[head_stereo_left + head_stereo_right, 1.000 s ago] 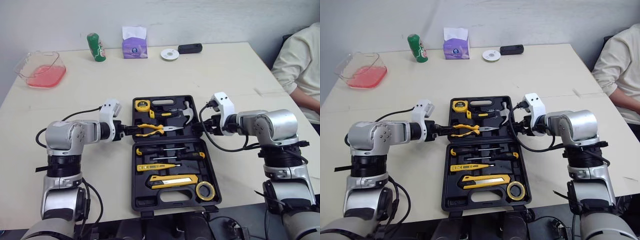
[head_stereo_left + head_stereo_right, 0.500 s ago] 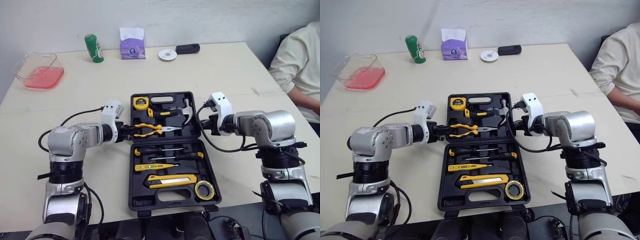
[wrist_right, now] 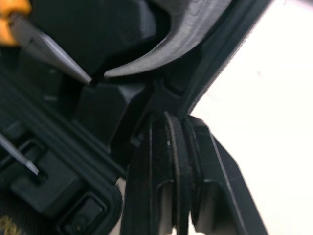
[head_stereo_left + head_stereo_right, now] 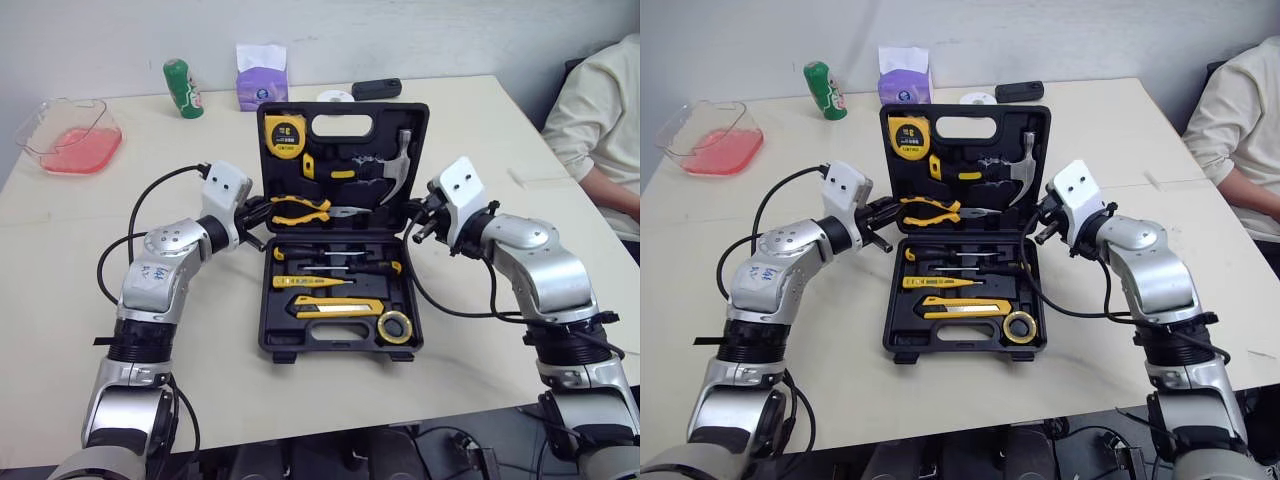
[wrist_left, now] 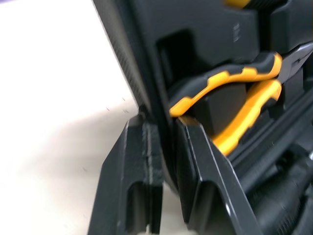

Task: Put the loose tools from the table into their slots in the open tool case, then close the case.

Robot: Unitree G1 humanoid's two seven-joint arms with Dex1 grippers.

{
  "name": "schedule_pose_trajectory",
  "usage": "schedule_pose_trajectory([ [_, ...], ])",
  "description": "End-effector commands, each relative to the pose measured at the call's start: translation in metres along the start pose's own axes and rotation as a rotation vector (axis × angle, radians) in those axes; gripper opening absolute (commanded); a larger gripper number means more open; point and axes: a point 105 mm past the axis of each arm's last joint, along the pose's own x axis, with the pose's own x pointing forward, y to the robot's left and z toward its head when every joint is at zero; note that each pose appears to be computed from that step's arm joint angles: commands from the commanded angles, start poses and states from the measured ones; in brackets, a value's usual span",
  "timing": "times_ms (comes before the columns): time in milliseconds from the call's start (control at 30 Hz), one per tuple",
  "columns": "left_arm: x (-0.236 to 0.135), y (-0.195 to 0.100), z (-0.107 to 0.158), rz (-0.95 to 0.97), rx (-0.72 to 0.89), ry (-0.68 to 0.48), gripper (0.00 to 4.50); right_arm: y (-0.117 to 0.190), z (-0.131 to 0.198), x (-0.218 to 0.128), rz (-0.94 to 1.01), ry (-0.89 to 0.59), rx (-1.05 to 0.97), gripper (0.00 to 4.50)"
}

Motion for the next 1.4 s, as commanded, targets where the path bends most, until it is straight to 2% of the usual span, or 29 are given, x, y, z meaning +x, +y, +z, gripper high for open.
schedule_pose_trajectory([
  [33, -0.002, -0.014, 0.022, -0.062, 0.175, -0.134, 0.01, -0.007, 0.024, -0.01, -0.055, -0.155, -0.247, 0.0],
  [100, -0.006, -0.019, 0.02, -0.065, 0.285, -0.16, 0.0, -0.003, 0.017, -0.012, -0.064, -0.187, -0.329, 0.0],
  [167, -0.015, -0.02, 0.011, -0.027, 0.391, -0.167, 0.0, 0.009, 0.007, -0.02, -0.059, -0.23, -0.537, 0.0],
  [267, -0.027, -0.018, 0.001, 0.016, 0.438, -0.17, 0.0, 0.02, -0.003, -0.028, -0.047, -0.282, -0.731, 0.0],
  [300, -0.037, -0.016, -0.002, 0.031, 0.42, -0.167, 0.8, 0.023, -0.004, -0.035, -0.034, -0.307, -0.766, 0.59],
  [367, -0.054, -0.014, -0.004, 0.052, 0.384, -0.158, 1.27, 0.029, 0.0, -0.049, 0.002, -0.369, -0.795, 1.08],
  [400, -0.066, -0.013, -0.004, 0.053, 0.338, -0.151, 1.84, 0.031, 0.008, -0.06, 0.01, -0.404, -0.819, 1.72],
  [467, -0.083, -0.017, -0.004, 0.023, 0.259, -0.135, 2.74, 0.034, 0.016, -0.077, 0.041, -0.433, -0.847, 2.68],
  [567, -0.114, -0.02, -0.008, -0.025, 0.066, -0.067, 4.14, 0.047, 0.019, -0.103, 0.198, -0.385, -0.769, 4.19],
  [600, -0.145, -0.018, -0.018, -0.068, -0.076, 0.002, 4.44, 0.045, 0.01, -0.129, 0.27, -0.269, -0.566, 4.48],
  [633, -0.177, -0.014, -0.028, -0.093, -0.158, 0.093, 4.44, 0.046, -0.006, -0.157, 0.376, -0.107, -0.331, 4.48],
  [700, -0.213, -0.01, -0.034, -0.11, -0.251, 0.207, 4.44, 0.06, -0.015, -0.195, 0.542, 0.066, -0.02, 4.48],
  [833, -0.218, 0.001, -0.031, -0.109, -0.299, 0.238, 4.44, 0.039, -0.012, -0.208, 0.47, 0.106, 0.241, 4.48],
  [967, -0.199, 0.014, -0.026, -0.131, -0.243, 0.236, 4.44, 0.038, -0.013, -0.205, 0.429, 0.084, 0.28, 4.48],
  [1067, -0.179, 0.022, -0.022, -0.136, -0.216, 0.2, 4.44, 0.055, -0.01, -0.197, 0.472, 0.05, 0.167, 4.48],
  [1200, -0.149, 0.025, -0.016, -0.174, -0.185, 0.171, 4.44, 0.076, -0.012, -0.192, 0.535, 0.071, 0.17, 4.48],
  [1400, -0.07, 0.012, -0.005, -0.36, -0.068, 0.157, 4.44, 0.116, -0.005, -0.191, 0.654, 0.057, 0.16, 4.48],
])
